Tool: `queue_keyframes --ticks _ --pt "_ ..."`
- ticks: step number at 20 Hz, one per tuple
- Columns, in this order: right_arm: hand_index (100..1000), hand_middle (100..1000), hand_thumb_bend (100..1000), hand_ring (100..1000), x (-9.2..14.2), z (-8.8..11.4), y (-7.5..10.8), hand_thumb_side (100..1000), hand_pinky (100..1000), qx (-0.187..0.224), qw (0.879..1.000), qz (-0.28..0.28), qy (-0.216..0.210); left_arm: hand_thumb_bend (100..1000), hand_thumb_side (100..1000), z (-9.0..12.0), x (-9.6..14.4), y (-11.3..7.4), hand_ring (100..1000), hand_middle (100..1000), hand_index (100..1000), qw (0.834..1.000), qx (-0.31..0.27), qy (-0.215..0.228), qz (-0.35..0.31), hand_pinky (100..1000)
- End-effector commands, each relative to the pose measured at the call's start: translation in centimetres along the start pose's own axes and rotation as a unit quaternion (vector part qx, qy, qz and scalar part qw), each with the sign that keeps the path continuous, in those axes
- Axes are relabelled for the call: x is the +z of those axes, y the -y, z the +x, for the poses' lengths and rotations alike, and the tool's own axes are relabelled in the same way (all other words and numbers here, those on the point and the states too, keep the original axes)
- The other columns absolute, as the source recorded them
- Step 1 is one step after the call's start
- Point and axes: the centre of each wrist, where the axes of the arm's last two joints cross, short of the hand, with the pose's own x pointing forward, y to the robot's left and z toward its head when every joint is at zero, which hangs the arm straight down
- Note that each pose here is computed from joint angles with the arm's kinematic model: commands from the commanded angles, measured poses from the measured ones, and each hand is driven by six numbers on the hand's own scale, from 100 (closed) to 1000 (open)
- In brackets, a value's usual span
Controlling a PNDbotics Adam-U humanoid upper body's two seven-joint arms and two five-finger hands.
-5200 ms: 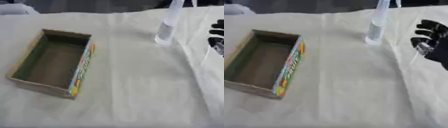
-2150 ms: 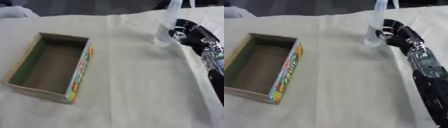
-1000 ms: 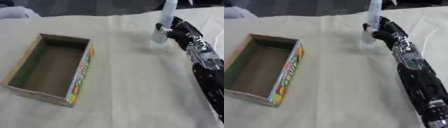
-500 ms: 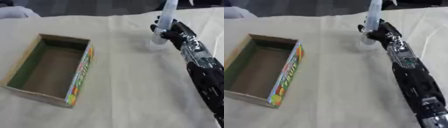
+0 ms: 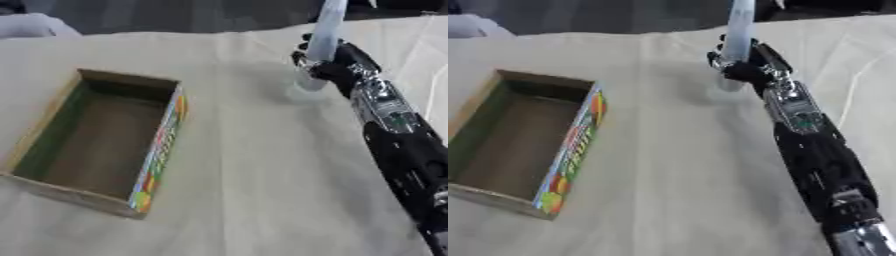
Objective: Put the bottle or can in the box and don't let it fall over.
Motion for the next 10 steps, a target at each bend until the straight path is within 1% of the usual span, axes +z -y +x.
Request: queue_keyframes --ticks 1,2,3,4,5,6,7,8,10 --pt "529 461 100 523 -0.5 1.2 0.1 100 851 -0.014 1.0 -0.02 0.014 747 597 0.9 -0.4 0.0 825 728 815 1.0 0.0 0.017 -0.006 780" --pt "494 429 100 492 -0.6 1.3 0.1 100 844 -0.019 0.999 -0.027 0.017 749 597 0.9 -0.4 0.0 825 728 814 1.0 -0.001 0.016 -0.006 780" --pt "484 419 100 482 -0.6 1.4 0.0 100 842 -0.024 0.999 -0.034 0.02 749 597 0.9 -0.4 0.0 825 728 814 1.0 0.0 0.016 -0.006 780" --pt "374 313 100 375 -0.7 1.6 -0.1 100 800 -0.027 0.999 -0.04 0.025 748 597 0.9 -0.4 0.0 825 728 813 1.0 0.0 0.016 -0.006 780" --pt "333 274 100 341 -0.7 1.7 -0.2 100 779 -0.029 0.998 -0.046 0.03 748 597 0.9 -0.4 0.0 825 728 812 1.0 0.0 0.016 -0.006 780" --pt "289 234 100 313 -0.8 1.9 -0.4 100 765 -0.03 0.998 -0.049 0.034 748 596 0.9 -0.4 0.0 826 728 811 1.0 0.0 0.016 -0.006 780" --pt "289 234 100 313 -0.9 2.0 -0.6 100 765 -0.032 0.998 -0.049 0.038 748 596 0.9 -0.4 0.0 826 728 811 1.0 0.0 0.016 -0.006 780" --pt "234 182 100 285 -1.0 2.3 -0.8 100 745 -0.032 0.997 -0.046 0.045 748 596 0.9 -0.4 0.0 826 728 810 1.0 0.0 0.016 -0.006 780" --pt "195 140 100 256 -1.2 2.8 -1.2 100 725 -0.031 0.997 -0.037 0.057 747 596 0.9 -0.4 0.0 826 728 809 1.0 -0.001 0.016 -0.006 780"
